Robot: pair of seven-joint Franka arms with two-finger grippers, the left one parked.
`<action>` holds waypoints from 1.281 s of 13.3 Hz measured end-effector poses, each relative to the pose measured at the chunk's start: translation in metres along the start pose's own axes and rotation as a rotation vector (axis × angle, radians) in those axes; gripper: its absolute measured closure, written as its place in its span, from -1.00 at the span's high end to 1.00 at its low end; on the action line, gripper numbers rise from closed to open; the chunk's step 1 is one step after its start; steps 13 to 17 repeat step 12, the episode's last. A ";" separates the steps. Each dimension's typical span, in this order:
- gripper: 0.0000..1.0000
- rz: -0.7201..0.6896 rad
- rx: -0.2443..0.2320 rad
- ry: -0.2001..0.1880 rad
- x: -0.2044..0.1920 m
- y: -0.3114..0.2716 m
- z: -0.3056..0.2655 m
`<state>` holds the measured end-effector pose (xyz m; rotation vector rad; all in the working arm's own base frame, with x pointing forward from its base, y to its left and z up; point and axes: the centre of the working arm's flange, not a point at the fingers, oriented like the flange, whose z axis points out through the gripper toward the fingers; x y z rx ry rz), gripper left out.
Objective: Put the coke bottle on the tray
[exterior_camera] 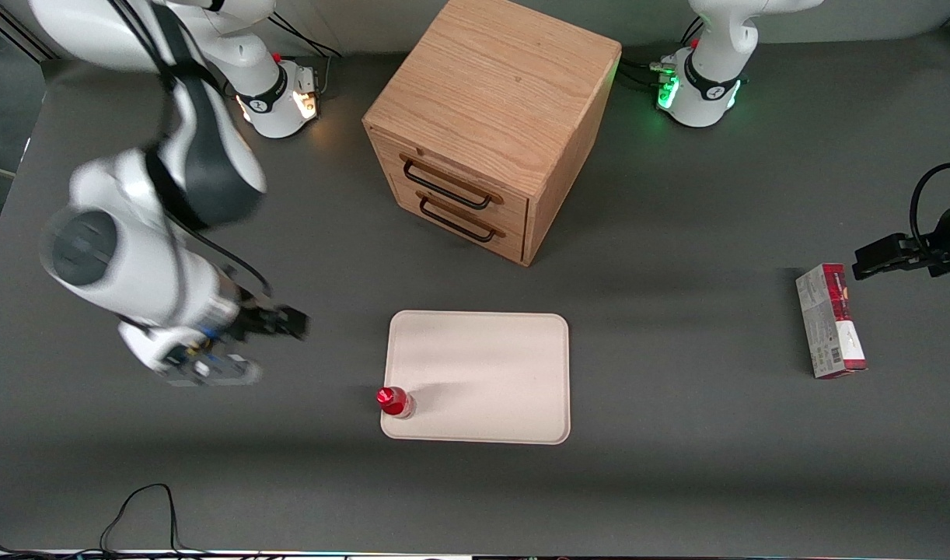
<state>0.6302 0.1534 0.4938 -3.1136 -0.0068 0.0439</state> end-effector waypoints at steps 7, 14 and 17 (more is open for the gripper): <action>1.00 -0.051 0.027 -0.102 -0.102 0.096 -0.056; 1.00 -0.059 0.028 -0.107 -0.103 0.109 -0.073; 1.00 -0.059 0.028 -0.107 -0.103 0.109 -0.073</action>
